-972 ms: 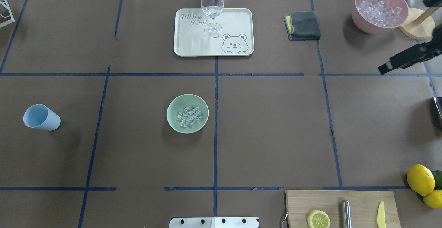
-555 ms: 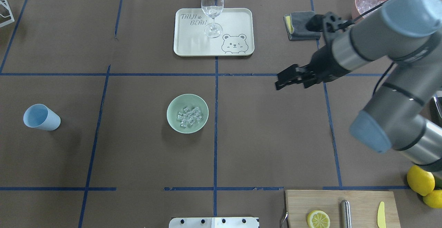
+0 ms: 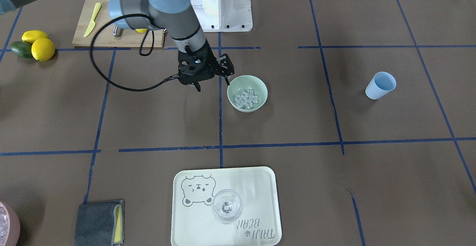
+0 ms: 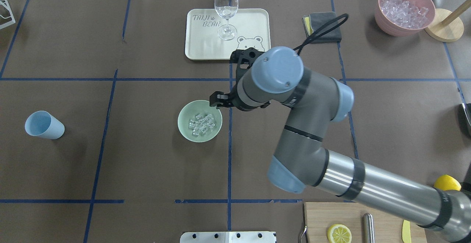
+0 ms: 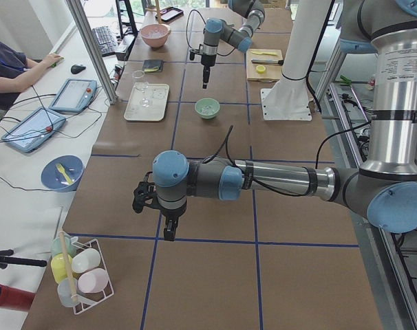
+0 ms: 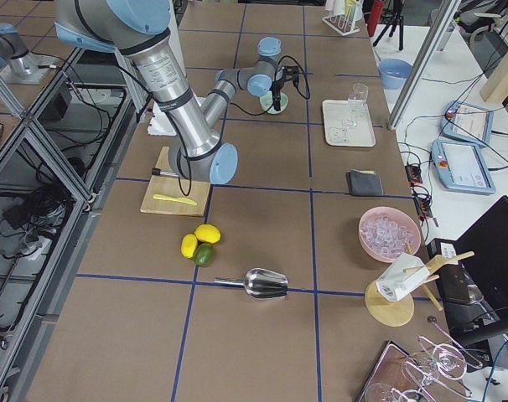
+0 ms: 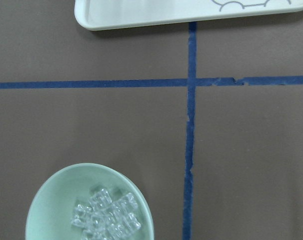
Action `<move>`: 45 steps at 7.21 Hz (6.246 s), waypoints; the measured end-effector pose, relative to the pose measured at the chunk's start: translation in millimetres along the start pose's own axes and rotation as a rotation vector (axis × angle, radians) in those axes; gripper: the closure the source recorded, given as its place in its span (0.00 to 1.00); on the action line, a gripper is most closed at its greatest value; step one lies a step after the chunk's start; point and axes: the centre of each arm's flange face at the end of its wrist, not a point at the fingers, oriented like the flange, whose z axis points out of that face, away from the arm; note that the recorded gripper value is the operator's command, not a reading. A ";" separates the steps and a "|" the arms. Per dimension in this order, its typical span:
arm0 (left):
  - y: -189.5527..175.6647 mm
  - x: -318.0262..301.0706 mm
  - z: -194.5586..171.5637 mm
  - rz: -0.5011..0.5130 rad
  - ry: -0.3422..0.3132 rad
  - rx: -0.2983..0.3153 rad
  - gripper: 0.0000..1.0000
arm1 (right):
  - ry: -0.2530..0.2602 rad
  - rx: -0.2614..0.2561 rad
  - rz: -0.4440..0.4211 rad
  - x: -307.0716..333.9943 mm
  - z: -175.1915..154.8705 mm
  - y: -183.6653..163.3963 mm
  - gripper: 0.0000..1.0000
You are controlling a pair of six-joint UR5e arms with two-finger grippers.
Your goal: Pour ice into bowl
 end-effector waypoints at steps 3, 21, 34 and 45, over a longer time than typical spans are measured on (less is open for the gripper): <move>0.4 -0.6 0.6 0.000 0.000 0.000 0.00 | 0.097 -0.023 0.025 -33.0 55.6 9.6 0.75; -0.3 0.7 2.5 0.011 0.002 0.001 0.00 | 0.091 -0.152 -0.264 434.6 -137.4 -43.5 1.00; -1.0 2.1 1.2 0.018 0.002 0.008 0.00 | 0.073 -0.038 -0.245 584.2 -117.6 -48.2 0.00; 6.5 -5.8 10.4 0.002 0.001 -0.013 0.00 | 0.252 -0.221 -0.032 762.6 -248.2 -39.8 0.00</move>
